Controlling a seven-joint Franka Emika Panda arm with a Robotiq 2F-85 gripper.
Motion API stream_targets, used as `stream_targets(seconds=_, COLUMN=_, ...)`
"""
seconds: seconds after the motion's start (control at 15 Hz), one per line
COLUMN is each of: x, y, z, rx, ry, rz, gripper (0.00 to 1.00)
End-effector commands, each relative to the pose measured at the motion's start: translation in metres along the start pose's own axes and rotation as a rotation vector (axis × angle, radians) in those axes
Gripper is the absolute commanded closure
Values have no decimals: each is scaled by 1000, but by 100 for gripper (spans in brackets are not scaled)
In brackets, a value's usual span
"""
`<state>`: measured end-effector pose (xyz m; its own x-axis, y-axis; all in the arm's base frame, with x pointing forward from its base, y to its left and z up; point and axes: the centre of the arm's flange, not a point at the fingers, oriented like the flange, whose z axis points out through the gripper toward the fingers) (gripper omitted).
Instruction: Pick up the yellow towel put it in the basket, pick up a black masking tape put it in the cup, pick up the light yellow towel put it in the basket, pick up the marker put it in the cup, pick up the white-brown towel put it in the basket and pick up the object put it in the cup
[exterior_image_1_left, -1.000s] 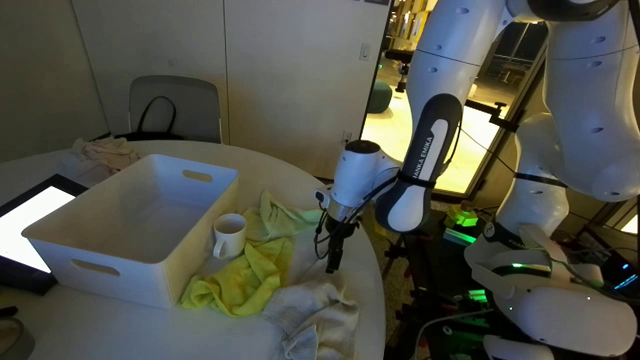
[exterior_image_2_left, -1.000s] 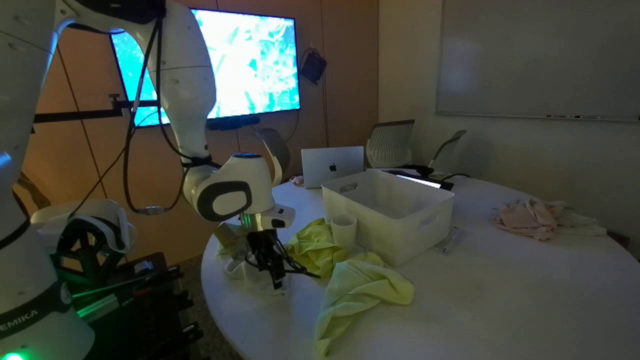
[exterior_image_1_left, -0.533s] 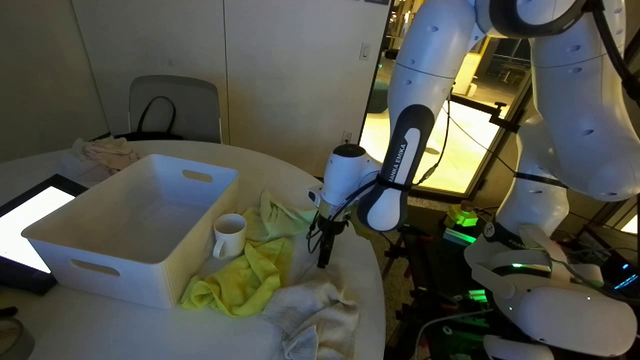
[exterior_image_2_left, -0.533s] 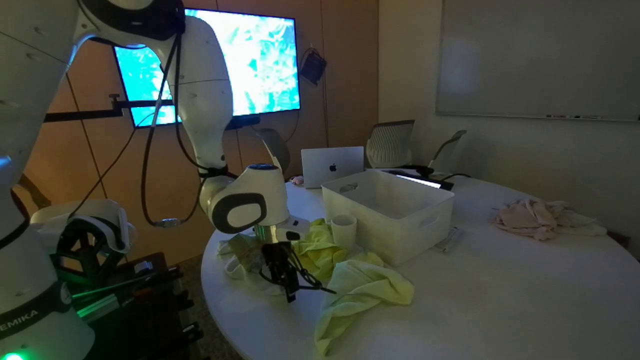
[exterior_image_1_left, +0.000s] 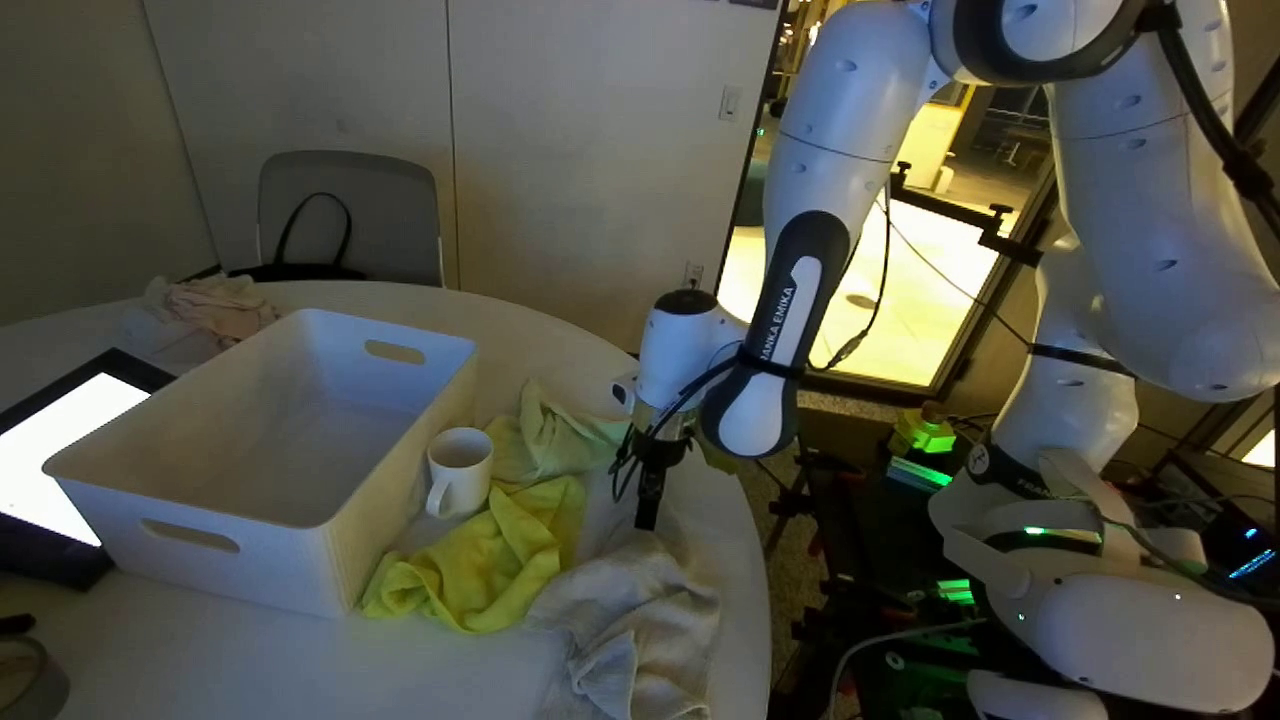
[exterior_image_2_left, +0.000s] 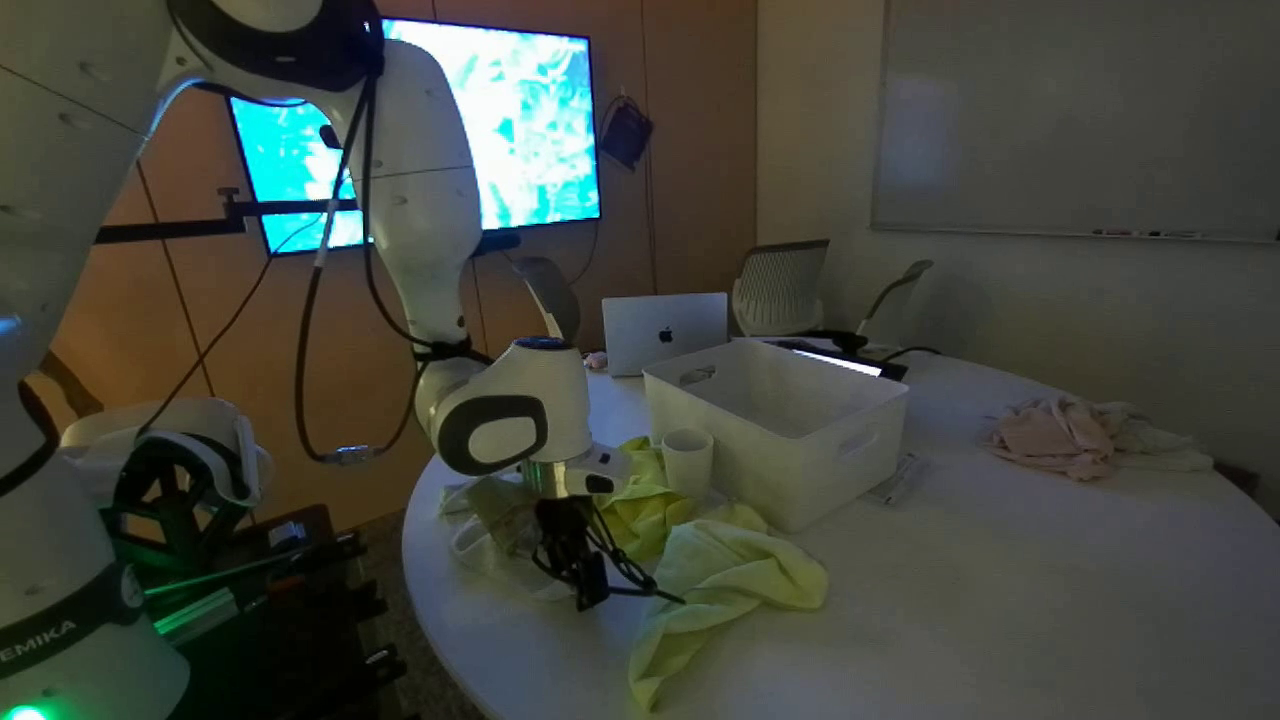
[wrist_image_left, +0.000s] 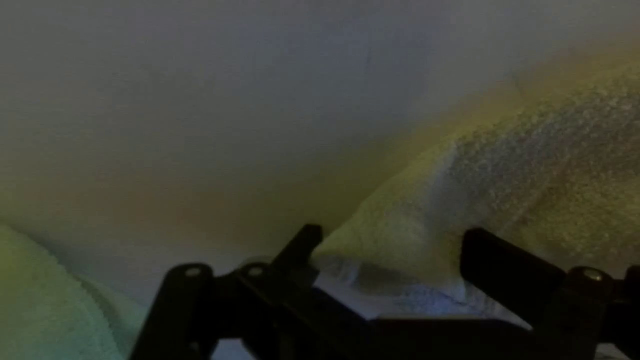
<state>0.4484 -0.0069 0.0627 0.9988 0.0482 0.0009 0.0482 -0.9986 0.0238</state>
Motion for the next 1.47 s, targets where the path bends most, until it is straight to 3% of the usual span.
stream_targets(seconds=0.0, x=1, y=0, z=10, rx=12, ry=-32, rz=-23, gripper=57)
stream_targets(seconds=0.4, x=-8, y=-8, z=-20, rx=34, ry=-48, rz=-54, gripper=99)
stream_targets(seconds=0.8, x=-20, y=-11, z=-83, rx=34, ry=76, rz=-50, gripper=100)
stream_targets(seconds=1.4, x=-35, y=8, z=-186, rx=12, ry=306, rz=59, gripper=100)
